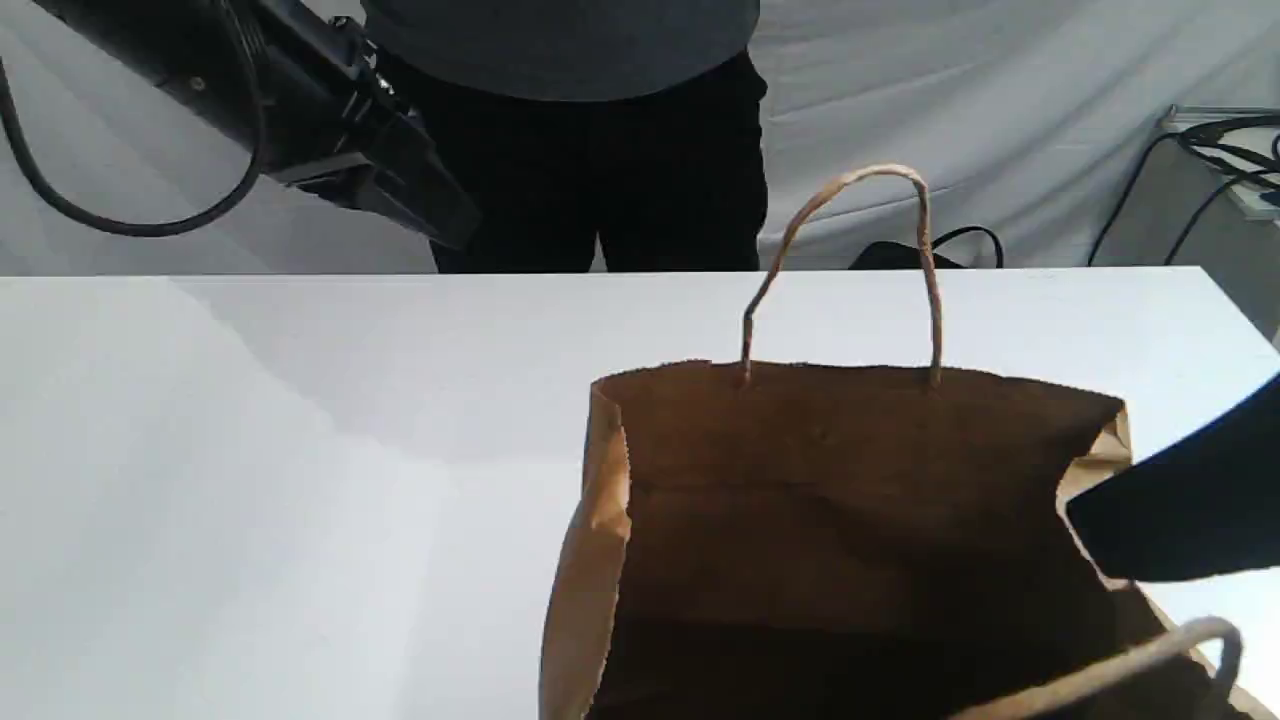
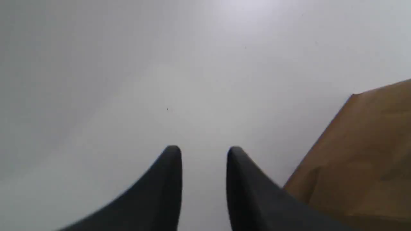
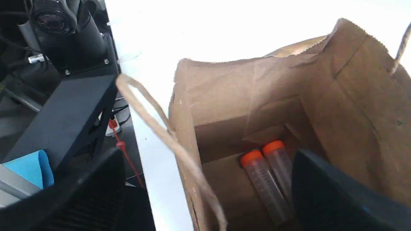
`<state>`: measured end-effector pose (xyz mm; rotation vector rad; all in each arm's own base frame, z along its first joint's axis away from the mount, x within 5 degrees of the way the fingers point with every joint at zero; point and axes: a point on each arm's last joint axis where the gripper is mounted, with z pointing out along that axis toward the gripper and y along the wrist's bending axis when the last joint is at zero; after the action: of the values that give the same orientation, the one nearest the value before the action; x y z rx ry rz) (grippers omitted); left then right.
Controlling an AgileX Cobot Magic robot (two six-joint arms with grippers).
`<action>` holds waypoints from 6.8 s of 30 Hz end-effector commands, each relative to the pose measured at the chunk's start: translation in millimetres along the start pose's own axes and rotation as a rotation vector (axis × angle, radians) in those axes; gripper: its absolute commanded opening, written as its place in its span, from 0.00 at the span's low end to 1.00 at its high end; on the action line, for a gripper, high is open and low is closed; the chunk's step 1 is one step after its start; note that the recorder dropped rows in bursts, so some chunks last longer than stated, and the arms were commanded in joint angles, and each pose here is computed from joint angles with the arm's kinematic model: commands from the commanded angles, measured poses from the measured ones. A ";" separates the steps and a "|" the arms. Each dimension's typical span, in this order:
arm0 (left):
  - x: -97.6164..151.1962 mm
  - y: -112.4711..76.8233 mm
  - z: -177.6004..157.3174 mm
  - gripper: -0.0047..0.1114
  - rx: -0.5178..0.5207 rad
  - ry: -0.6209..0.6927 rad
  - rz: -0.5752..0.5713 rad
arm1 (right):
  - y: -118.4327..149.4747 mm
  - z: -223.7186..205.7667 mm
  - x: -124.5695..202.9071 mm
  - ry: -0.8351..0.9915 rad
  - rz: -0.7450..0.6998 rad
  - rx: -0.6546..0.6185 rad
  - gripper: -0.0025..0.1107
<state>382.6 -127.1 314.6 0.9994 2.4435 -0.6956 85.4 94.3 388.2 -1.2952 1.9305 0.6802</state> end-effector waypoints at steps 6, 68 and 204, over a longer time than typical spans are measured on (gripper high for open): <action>27.9 2.2 26.2 0.27 0.056 0.098 -0.063 | 9.6 -16.4 -0.9 -0.029 -0.008 0.057 0.65; 227.3 -162.6 -103.8 0.04 -0.480 -1.038 0.116 | 24.8 -12.2 112.1 -0.420 -0.007 0.631 0.02; 314.7 -157.3 -86.0 0.04 -0.955 -1.131 0.099 | -13.0 36.4 202.0 -0.617 0.340 1.114 0.02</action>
<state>43.8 -8.9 264.7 0.1786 1.3494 0.0339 56.7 3.7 206.9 -0.0566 1.5634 0.0469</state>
